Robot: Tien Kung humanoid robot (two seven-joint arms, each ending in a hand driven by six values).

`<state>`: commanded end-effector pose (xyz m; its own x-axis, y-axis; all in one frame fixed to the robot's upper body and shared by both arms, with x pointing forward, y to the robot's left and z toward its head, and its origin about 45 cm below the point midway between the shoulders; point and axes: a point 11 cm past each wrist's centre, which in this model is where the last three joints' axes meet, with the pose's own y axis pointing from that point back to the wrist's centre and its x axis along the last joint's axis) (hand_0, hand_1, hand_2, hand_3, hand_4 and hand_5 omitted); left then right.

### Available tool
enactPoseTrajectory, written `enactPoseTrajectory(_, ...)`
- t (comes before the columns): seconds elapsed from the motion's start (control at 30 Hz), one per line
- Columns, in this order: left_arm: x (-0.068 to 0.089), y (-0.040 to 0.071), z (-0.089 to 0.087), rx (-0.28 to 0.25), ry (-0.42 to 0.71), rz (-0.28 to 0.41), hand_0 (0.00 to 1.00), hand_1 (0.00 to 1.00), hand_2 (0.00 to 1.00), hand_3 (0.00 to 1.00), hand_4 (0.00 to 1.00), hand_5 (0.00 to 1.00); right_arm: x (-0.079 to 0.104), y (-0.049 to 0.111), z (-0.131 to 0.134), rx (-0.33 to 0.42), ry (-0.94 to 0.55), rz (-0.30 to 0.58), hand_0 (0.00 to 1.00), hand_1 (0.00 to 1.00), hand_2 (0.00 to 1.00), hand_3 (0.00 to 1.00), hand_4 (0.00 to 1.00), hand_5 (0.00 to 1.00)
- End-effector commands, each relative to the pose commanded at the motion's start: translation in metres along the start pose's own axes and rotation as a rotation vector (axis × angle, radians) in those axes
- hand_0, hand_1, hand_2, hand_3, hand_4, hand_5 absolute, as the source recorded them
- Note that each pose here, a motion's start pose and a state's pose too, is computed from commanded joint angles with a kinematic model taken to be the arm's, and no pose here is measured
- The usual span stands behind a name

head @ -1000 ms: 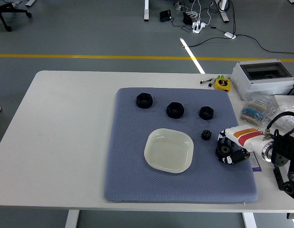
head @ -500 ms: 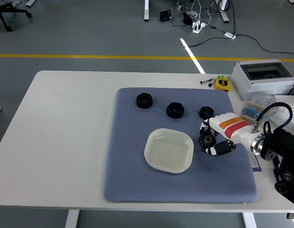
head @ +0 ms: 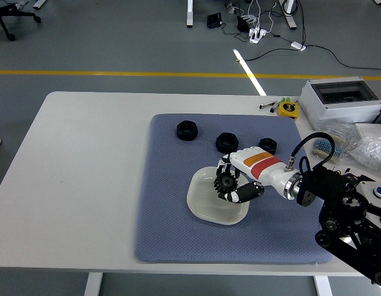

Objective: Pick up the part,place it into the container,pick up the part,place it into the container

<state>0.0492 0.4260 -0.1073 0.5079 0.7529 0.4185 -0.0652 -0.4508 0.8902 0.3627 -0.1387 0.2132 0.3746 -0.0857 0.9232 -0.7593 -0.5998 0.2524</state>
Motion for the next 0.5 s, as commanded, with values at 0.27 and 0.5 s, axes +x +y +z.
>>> enactPoseTrajectory(0.27,0.001,0.000,-0.002,0.005,-0.007,0.002,0.662,0.537,0.568,0.565,0.640,0.611,-0.019,-0.011,-0.013,0.034,0.048,-0.079,0.394,0.473,0.536,0.538,0.761,0.253)
enactPoseTrajectory(0.5,0.001,0.000,-0.001,0.003,-0.007,0.003,0.662,0.536,0.568,0.563,0.641,0.612,-0.022,-0.012,-0.016,0.054,0.092,-0.105,0.420,0.558,0.701,0.670,0.862,0.275)
